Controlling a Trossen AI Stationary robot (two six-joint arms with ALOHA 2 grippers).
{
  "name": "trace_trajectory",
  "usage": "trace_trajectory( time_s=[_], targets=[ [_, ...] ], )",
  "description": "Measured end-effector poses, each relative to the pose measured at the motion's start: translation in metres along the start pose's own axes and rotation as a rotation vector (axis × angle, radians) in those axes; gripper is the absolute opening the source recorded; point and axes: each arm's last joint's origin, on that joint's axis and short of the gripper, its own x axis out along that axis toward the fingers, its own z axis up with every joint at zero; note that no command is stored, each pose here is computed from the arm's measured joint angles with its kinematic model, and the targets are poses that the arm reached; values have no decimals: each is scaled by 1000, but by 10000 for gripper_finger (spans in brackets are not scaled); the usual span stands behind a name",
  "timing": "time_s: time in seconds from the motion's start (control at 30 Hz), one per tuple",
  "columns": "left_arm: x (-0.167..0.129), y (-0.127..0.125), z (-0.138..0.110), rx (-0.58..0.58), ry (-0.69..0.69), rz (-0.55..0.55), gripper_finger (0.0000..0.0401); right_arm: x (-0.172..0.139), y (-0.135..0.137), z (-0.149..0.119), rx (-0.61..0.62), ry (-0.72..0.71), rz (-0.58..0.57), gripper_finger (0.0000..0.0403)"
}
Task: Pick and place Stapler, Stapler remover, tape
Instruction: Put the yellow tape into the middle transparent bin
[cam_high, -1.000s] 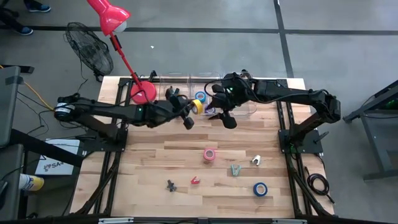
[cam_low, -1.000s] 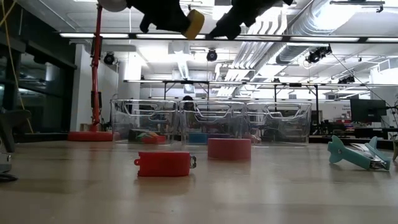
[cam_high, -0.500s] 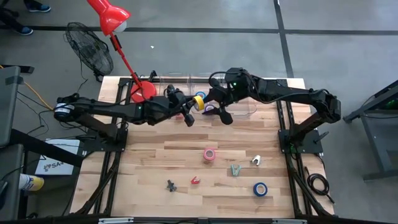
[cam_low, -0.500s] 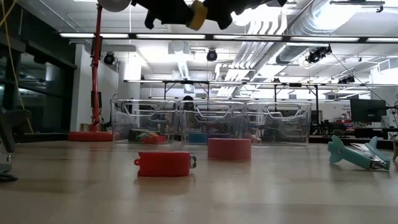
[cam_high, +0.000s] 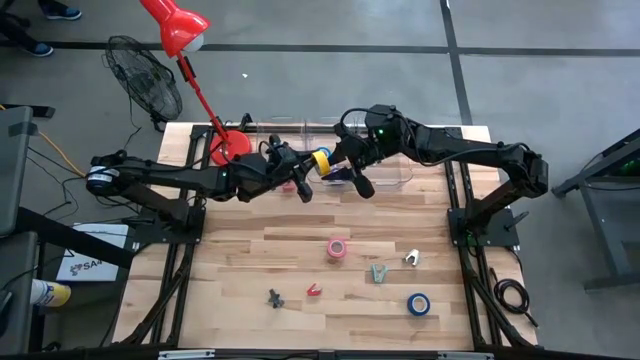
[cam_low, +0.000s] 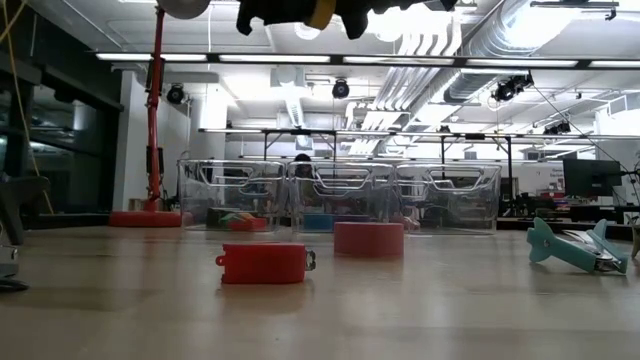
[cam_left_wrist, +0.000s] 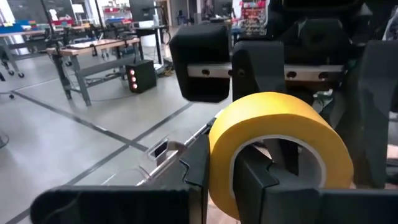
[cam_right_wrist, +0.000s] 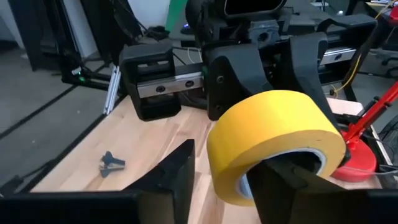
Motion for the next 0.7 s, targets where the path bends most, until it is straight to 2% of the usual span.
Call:
trace_trajectory(
  time_s=[0.3,0.37,0.7],
  targets=[
    [0,-1,0,-2,-3,-41,43,0,1,0,31,1,18,36],
    [0,-2,0,-2,-2,-44,52,0,1,-1,35,7,19,32],
    [1,-1,0,-4,1,-59,157,0,0,-3,60,32,5,32]
  ],
)
